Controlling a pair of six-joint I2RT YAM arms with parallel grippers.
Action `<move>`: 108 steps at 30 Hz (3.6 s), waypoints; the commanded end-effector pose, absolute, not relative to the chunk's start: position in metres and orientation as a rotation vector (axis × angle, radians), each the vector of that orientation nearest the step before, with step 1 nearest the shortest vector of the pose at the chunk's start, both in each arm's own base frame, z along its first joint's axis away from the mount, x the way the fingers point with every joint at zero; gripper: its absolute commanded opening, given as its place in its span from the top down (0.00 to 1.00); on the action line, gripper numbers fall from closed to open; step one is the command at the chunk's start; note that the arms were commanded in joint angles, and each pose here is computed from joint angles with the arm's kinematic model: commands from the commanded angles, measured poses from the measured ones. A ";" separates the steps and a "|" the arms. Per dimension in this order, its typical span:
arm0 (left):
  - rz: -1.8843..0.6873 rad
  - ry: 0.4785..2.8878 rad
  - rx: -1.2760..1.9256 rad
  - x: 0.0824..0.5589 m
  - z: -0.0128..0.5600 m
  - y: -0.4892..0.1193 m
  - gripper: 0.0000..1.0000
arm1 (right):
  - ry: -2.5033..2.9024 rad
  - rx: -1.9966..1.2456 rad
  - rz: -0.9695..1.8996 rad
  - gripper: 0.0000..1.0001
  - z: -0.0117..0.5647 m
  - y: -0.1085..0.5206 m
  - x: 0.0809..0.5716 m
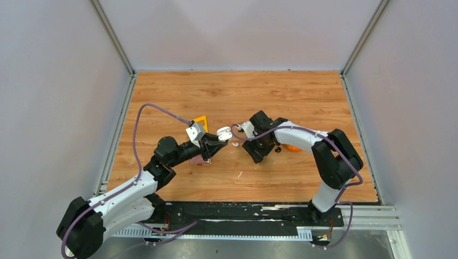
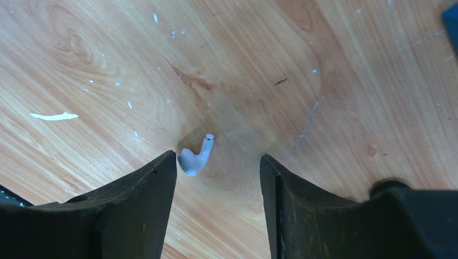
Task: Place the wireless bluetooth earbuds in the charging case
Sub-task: Rotate the left earbud at the center of the board, then pick up the left earbud from the center of the board.
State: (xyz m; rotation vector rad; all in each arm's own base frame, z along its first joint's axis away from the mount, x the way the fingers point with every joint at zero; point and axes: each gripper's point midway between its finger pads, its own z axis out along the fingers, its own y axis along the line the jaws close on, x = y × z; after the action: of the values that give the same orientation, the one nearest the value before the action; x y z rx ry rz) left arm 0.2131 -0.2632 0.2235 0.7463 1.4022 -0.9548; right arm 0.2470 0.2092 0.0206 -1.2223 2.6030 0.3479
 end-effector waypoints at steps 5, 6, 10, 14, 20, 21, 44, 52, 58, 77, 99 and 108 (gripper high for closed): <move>-0.954 1.353 0.752 0.214 0.237 -0.264 1.00 | 2.564 -1.200 0.188 0.43 0.027 0.192 0.266; -0.955 1.350 0.753 0.213 0.237 -0.264 1.00 | 2.566 -1.192 0.177 0.43 0.028 0.189 0.268; -0.956 1.351 0.754 0.213 0.237 -0.264 1.00 | 2.567 -1.170 0.141 0.45 0.030 0.182 0.274; -0.958 1.351 0.754 0.213 0.237 -0.264 1.00 | 2.562 -1.143 0.119 0.46 0.034 0.175 0.278; -0.963 1.351 0.759 0.212 0.237 -0.265 1.00 | 2.570 -1.108 0.083 0.47 0.037 0.164 0.282; -0.963 1.350 0.758 0.212 0.237 -0.265 1.00 | 2.572 -1.107 0.081 0.47 0.038 0.163 0.282; -0.966 1.363 0.762 0.213 0.234 -0.266 1.00 | 2.647 -0.883 0.520 0.69 0.063 0.195 0.259; -0.953 1.374 0.766 0.215 0.230 -0.266 1.00 | 2.763 -0.723 0.382 0.65 0.044 0.184 0.276; -0.957 1.377 0.773 0.214 0.229 -0.267 1.00 | 2.798 -0.705 0.344 0.66 0.033 0.181 0.277; -0.958 1.373 0.781 0.213 0.231 -0.267 1.00 | 2.824 -0.718 0.210 0.68 0.017 0.166 0.282; -0.961 1.371 0.781 0.213 0.232 -0.267 1.00 | 2.820 -0.838 0.201 0.75 0.003 0.160 0.275; -0.964 1.367 0.783 0.212 0.233 -0.267 1.00 | 2.801 -0.869 0.211 0.91 0.005 0.160 0.275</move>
State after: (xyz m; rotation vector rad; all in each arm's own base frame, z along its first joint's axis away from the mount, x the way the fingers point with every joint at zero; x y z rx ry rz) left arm 0.2104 -0.2658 0.2096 0.7769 1.4475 -0.9709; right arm 0.2776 0.1608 0.0163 -0.8354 2.7985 0.1964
